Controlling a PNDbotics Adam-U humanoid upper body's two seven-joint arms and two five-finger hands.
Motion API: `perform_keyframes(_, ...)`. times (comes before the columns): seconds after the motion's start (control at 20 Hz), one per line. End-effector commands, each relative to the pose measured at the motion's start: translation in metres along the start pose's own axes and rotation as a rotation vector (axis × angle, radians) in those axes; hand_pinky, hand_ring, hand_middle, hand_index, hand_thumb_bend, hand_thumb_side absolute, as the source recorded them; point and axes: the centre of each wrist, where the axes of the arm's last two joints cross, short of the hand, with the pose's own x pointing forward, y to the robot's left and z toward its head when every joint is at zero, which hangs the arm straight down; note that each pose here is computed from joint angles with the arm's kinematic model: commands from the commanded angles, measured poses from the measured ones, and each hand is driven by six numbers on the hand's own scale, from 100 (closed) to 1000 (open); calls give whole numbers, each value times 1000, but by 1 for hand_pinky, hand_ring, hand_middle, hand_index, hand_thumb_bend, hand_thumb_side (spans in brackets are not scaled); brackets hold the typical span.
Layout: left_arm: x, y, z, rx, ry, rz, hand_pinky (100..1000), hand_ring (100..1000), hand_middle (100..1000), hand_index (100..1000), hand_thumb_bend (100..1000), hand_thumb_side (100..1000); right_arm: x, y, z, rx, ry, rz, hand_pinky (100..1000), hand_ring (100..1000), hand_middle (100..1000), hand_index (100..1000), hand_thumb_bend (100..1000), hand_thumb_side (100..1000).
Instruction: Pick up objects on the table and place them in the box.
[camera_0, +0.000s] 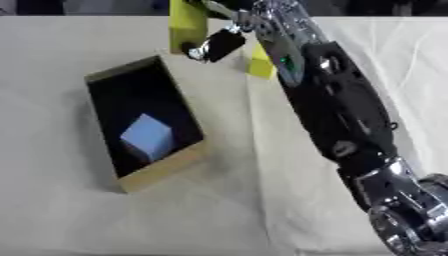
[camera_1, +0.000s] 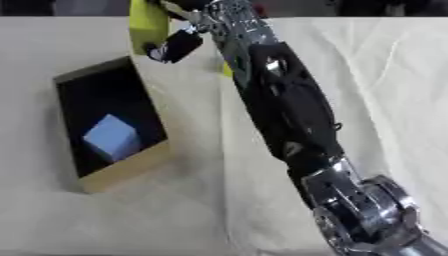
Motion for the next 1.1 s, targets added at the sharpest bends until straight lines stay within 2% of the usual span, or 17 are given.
perform_keyframes(0.05,7,3,-7,-11,-35,-8,605,654,785,803,100,676,14,-24,-1,-37,-66,21,771,810,595,742,100,544)
perform_keyframes(0.2,7,3,-7,-11,-34,-7,604,654,785,804,100,676,21,-22,-4,-18,-98,20,755,796,600,743,100,550)
perform_keyframes(0.65,7,3,-7,-12,-35,-5,604,654,784,804,100,675,34,-1,-16,92,-186,23,734,781,606,743,100,561)
perform_keyframes(1.1,7,3,-7,-11,-32,-7,604,654,785,805,100,677,35,12,-18,157,-246,31,735,786,609,741,100,579)
